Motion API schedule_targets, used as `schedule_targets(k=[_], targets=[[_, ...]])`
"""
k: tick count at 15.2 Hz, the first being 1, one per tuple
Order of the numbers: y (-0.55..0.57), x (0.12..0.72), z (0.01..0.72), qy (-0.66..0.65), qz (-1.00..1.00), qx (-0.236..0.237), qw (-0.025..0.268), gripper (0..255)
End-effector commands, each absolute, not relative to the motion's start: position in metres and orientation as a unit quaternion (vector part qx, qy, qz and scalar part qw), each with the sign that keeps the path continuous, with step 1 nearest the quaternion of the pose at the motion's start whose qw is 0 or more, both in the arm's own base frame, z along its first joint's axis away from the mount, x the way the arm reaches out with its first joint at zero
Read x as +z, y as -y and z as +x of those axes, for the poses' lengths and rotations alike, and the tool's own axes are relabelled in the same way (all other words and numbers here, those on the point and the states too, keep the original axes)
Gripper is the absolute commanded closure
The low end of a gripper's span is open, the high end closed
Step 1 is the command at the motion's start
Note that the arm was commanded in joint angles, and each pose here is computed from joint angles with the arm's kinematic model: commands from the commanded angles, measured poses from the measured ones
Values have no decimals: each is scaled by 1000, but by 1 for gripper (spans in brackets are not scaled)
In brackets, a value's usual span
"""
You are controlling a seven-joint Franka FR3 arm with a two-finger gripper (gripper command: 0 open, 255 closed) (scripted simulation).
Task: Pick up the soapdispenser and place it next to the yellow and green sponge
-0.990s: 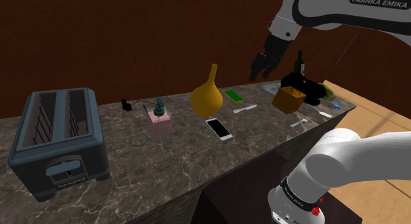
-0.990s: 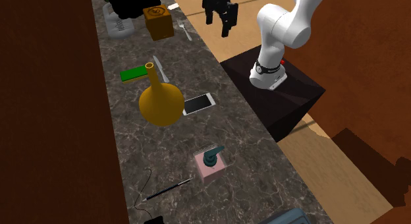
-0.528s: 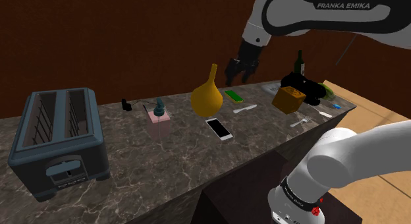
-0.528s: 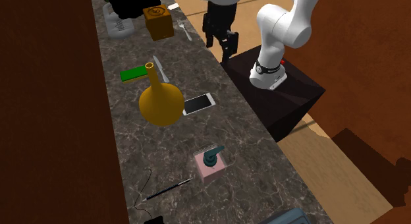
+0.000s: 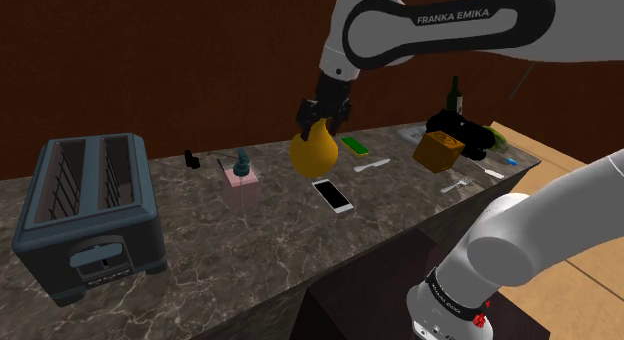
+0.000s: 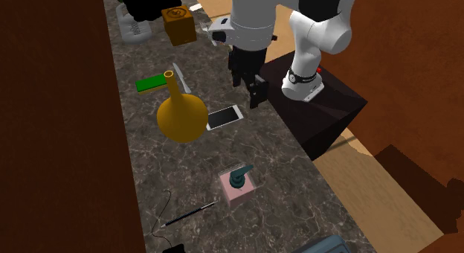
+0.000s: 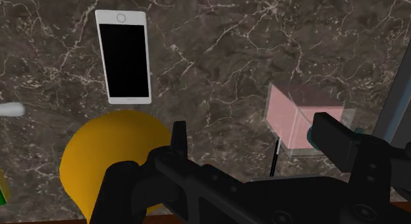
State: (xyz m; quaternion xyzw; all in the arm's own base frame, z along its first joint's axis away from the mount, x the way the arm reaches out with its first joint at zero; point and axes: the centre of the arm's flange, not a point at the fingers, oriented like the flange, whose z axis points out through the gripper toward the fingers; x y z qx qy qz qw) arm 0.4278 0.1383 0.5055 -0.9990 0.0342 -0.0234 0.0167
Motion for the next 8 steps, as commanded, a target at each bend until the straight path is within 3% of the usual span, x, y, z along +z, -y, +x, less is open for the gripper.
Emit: schedule_targets(k=[1,8], targets=[[-158,499,442,-40,-999,-21,17,0],[-227,464,494,-56,-998,-12,18,0]])
